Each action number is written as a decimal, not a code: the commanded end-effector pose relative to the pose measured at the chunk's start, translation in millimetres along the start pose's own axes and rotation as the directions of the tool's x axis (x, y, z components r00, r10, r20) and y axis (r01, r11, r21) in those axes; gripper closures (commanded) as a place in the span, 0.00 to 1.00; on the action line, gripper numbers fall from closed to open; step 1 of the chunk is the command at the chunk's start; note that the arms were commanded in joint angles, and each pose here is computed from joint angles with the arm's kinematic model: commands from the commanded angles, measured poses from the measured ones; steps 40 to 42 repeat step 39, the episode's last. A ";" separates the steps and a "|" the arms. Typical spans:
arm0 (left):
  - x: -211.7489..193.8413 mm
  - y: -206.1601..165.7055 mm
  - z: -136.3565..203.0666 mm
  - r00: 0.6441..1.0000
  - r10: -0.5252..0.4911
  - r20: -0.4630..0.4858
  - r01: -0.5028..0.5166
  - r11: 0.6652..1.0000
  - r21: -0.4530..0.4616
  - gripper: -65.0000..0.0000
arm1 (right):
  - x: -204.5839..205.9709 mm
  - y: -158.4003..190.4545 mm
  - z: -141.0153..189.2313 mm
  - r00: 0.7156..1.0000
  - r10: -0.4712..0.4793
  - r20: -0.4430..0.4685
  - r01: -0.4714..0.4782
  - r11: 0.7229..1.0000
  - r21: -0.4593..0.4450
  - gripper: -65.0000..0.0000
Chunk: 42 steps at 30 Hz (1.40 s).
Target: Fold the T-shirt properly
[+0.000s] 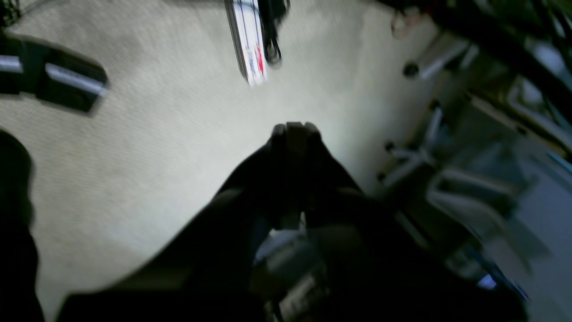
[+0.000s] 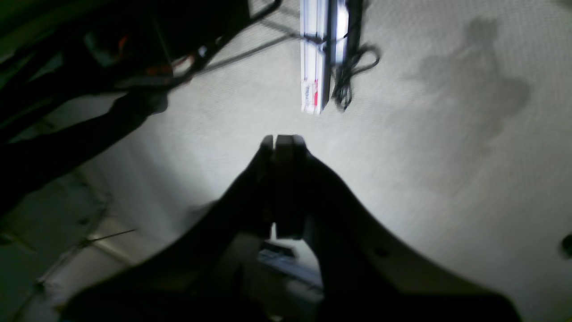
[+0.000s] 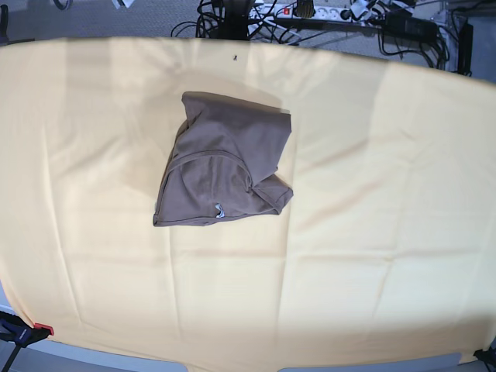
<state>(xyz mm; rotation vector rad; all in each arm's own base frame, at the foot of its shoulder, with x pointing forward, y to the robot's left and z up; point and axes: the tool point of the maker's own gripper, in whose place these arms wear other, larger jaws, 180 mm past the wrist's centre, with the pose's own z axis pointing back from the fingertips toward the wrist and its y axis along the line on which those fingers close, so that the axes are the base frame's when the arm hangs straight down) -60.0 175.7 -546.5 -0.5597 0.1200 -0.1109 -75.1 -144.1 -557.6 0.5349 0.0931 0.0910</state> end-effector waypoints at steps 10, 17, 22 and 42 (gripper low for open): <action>38.7 32.0 -30.8 0.972 -0.100 0.212 0.070 0.987 0.145 1.00 | 48.7 -38.1 -27.4 0.981 0.173 0.088 -0.151 0.964 -0.218 1.00; 64.4 43.9 -57.5 0.940 -0.157 0.302 0.053 0.944 0.326 1.00 | 83.6 -60.8 -33.2 0.956 0.286 0.064 -0.225 0.855 -0.467 1.00; 84.0 24.7 -76.2 0.929 -0.165 0.331 0.037 0.932 0.361 1.00 | 90.2 -42.6 -45.0 0.936 0.347 0.062 -0.283 0.845 -0.453 1.00; 100.7 10.7 -78.4 0.908 -0.100 0.408 -0.038 0.948 0.317 1.00 | 92.3 -29.6 -54.0 0.937 0.340 0.077 -0.269 0.846 -0.461 1.00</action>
